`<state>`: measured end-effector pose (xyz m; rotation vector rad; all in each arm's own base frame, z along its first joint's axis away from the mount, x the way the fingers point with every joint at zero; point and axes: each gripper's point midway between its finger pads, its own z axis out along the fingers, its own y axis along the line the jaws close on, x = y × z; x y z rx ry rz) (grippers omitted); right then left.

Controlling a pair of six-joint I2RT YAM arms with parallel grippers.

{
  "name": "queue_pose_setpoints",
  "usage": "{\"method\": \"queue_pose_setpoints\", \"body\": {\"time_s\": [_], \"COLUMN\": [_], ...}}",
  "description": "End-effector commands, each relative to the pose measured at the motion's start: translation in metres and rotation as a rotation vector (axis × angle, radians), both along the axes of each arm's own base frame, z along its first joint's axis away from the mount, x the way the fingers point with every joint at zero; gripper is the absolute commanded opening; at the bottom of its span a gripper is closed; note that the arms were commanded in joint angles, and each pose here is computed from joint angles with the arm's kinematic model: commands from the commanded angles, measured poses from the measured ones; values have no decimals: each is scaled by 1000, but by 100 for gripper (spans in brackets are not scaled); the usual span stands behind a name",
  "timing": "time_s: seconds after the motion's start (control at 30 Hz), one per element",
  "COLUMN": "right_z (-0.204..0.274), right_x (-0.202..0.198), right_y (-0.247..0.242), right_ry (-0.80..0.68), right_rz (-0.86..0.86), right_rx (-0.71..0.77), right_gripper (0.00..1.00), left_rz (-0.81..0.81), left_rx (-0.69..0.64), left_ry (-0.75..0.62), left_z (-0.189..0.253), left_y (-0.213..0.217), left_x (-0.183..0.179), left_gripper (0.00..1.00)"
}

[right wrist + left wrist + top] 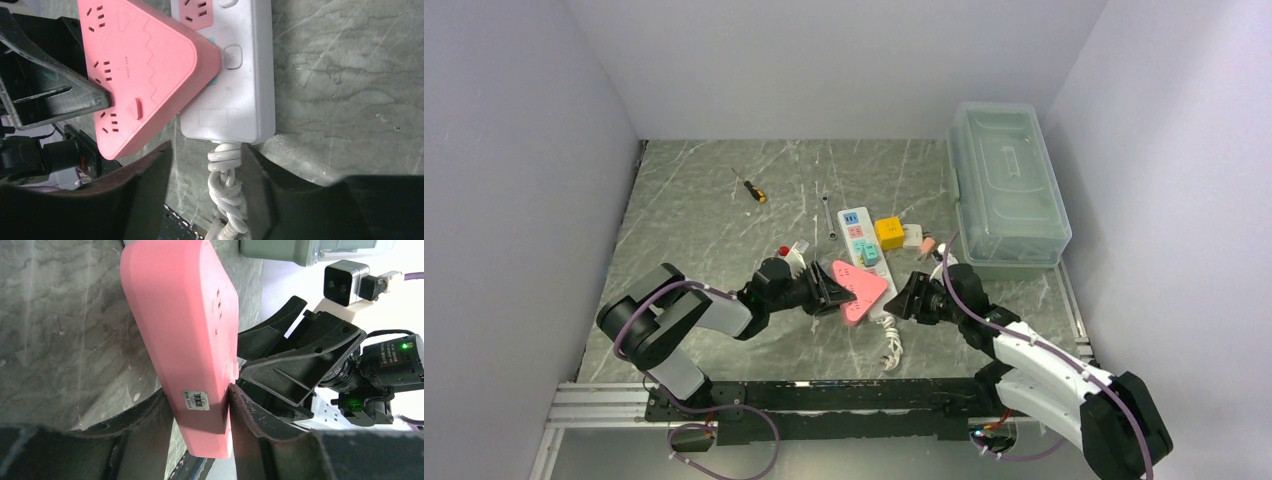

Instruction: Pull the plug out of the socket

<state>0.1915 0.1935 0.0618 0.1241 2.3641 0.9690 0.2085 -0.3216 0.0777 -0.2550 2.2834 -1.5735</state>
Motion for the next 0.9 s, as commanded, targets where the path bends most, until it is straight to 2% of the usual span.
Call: {"method": "queue_pose_setpoints", "body": {"time_s": [0.0, 0.17, 0.3, 0.5, 0.53, 0.67, 0.77, 0.87], "right_z": [-2, -11, -15, -32, -33, -40, -39, -35], "right_x": [-7, -13, -18, -21, -20, -18, -18, -19], "right_y": [-3, -5, 2, 5, 6, 5, 9, 14], "right_ry": [-11, -4, -1, 1, -2, -4, -11, -25], "right_rz": [24, 29, 48, 22, 15, -16, -18, -13], "right_rx": [-28, -80, -112, -238, -253, -293, -273, -232], "right_gripper": [65, 67, 63, 64, 62, 46, 30, 17], "left_rz": [-5, -4, 1, 12, 15, 34, 54, 49], "left_rx": [-83, -99, -104, -122, -126, -182, -254, -268], "left_ry": [-91, -92, -103, -118, -115, -115, -134, -146], "left_z": [34, 37, 41, 53, 54, 69, 87, 94], "left_y": [-12, -15, -16, -17, -17, -16, -14, -15], "left_x": [11, 13, 15, 18, 18, 19, 19, 20], "left_gripper": [45, 33, 18, 0, 0, 0, 0, 0]}}
